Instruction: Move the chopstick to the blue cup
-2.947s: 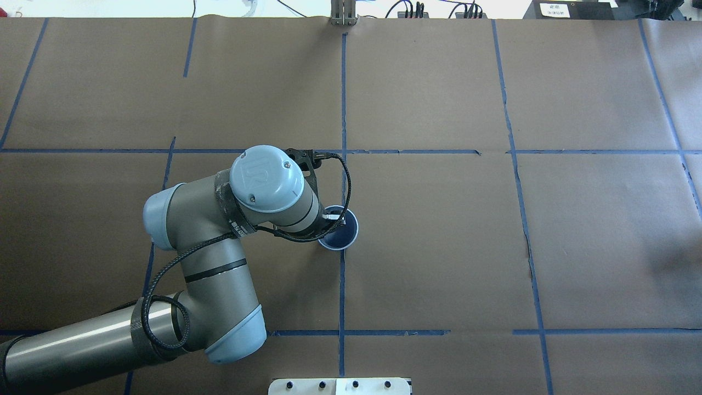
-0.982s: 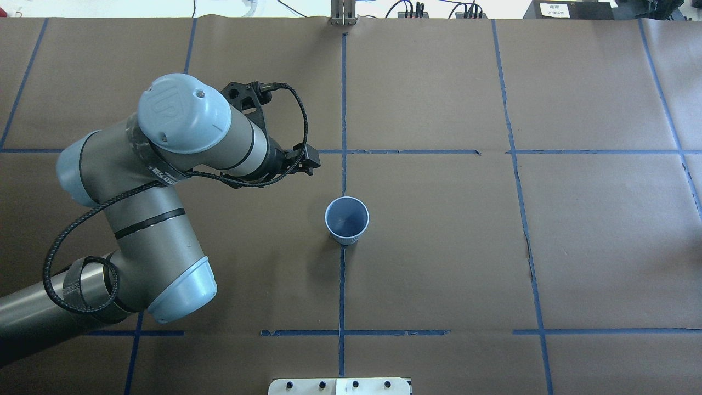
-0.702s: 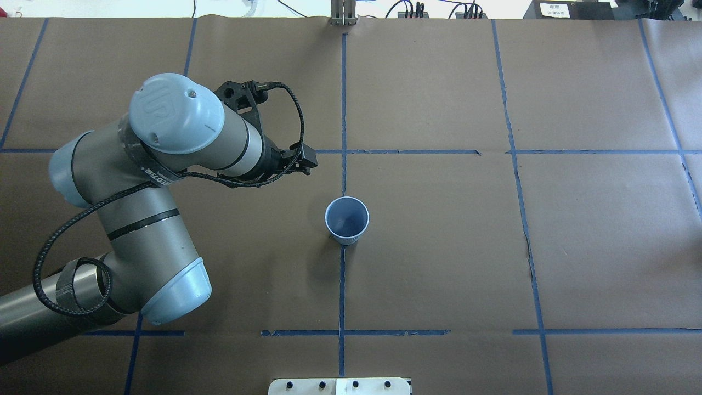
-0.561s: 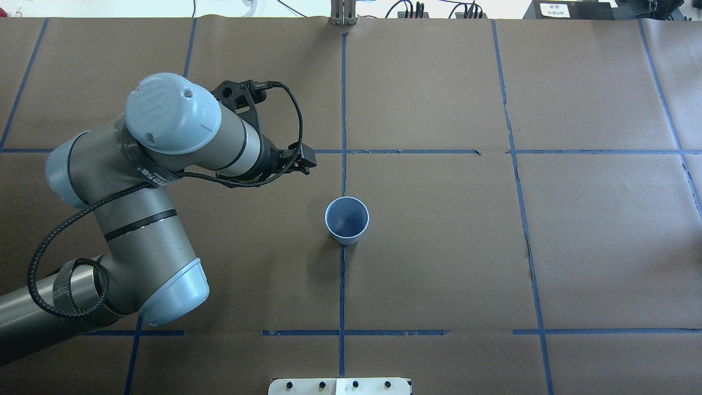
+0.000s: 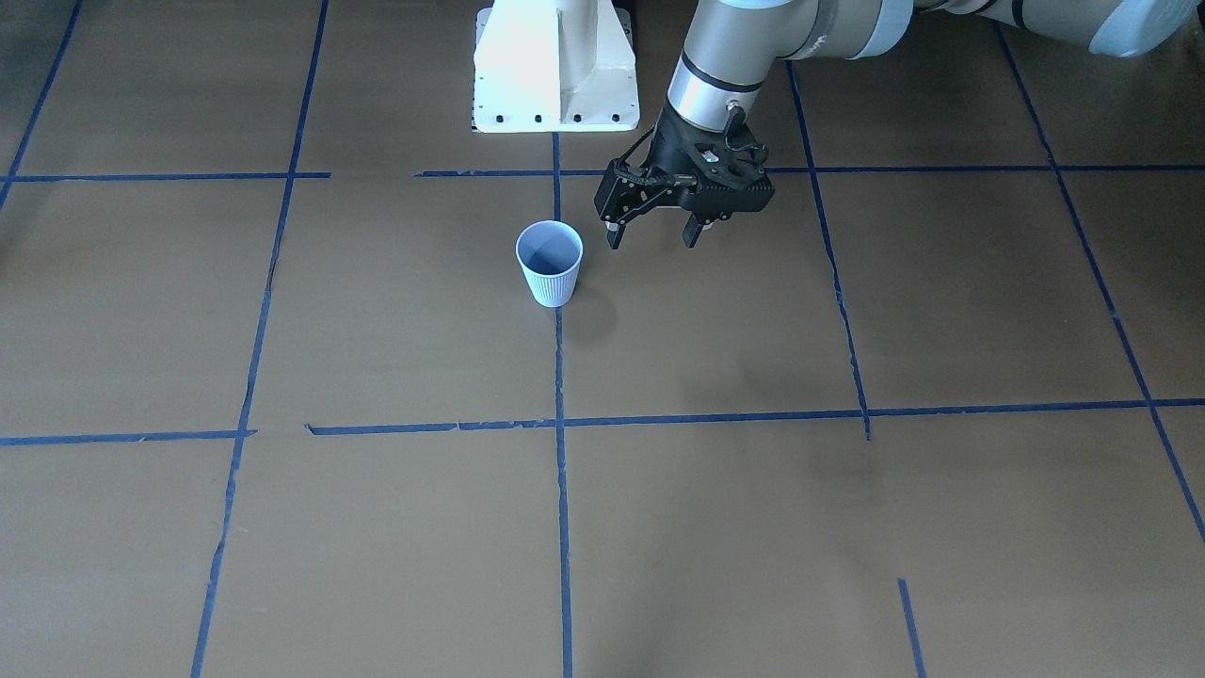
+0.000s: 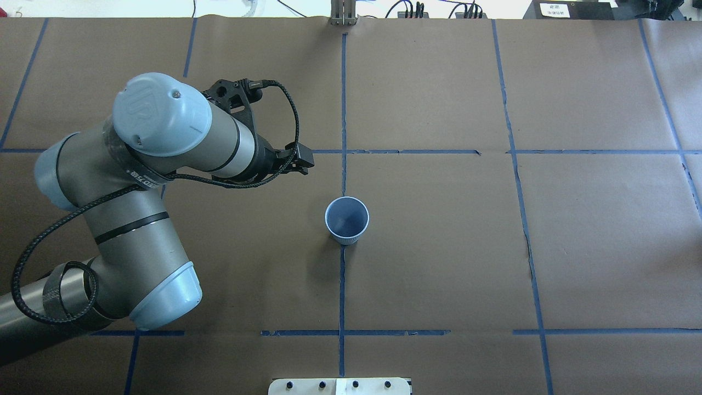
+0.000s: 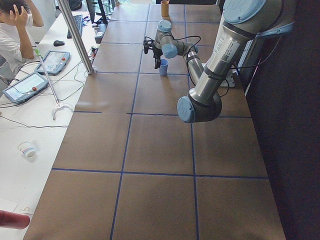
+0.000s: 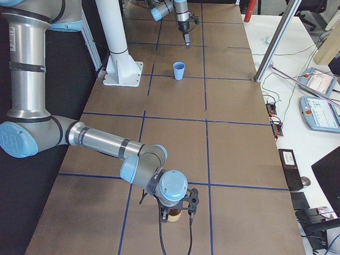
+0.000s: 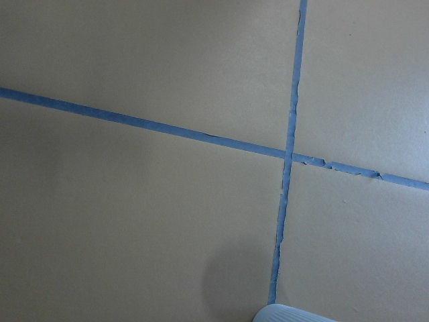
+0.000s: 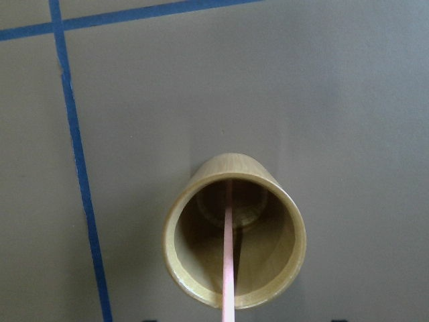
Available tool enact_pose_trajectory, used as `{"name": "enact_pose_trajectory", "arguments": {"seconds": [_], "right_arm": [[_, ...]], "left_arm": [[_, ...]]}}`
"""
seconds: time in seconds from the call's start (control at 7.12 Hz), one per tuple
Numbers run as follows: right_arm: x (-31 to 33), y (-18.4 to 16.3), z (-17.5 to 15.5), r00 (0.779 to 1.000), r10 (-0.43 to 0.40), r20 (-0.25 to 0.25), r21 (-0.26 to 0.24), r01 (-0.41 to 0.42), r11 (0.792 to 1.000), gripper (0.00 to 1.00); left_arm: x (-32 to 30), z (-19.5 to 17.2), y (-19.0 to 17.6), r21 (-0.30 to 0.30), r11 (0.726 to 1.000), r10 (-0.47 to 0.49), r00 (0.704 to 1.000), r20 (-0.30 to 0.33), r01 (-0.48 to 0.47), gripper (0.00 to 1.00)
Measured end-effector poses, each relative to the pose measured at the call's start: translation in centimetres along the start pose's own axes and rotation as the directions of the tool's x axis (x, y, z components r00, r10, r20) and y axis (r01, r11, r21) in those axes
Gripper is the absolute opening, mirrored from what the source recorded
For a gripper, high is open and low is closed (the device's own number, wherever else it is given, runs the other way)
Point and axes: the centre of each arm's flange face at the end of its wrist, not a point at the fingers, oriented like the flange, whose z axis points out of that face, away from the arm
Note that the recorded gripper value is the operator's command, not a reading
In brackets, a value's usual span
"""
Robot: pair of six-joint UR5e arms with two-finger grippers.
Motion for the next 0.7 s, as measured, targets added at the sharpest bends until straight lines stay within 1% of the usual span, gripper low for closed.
{"name": "enact_pose_trajectory", "arguments": {"seconds": [0.28,0.56,0.7], "right_arm": [[0.1,0.3,0.8,1.000,0.010,0.018,-0.014,-0.010,1.000,0.48],[-0.1,0.6,1.5,0.999,0.013,0.043,-0.027,-0.012,1.000,0.01],[-0.4,0.7,1.9,0.998,0.009,0.056,-0.034,-0.007,0.999,0.00]], "left_arm": [[0.0,-0.6,0.2,0.002,1.000,-0.001,1.000,-0.011,0.001,1.00],[-0.2,-1.0,0.3,0.003,1.000,-0.002,1.000,-0.015,0.002,1.00],[-0.3,-1.2,0.4,0.003,1.000,-0.001,1.000,-0.019,0.001,1.00]]}}
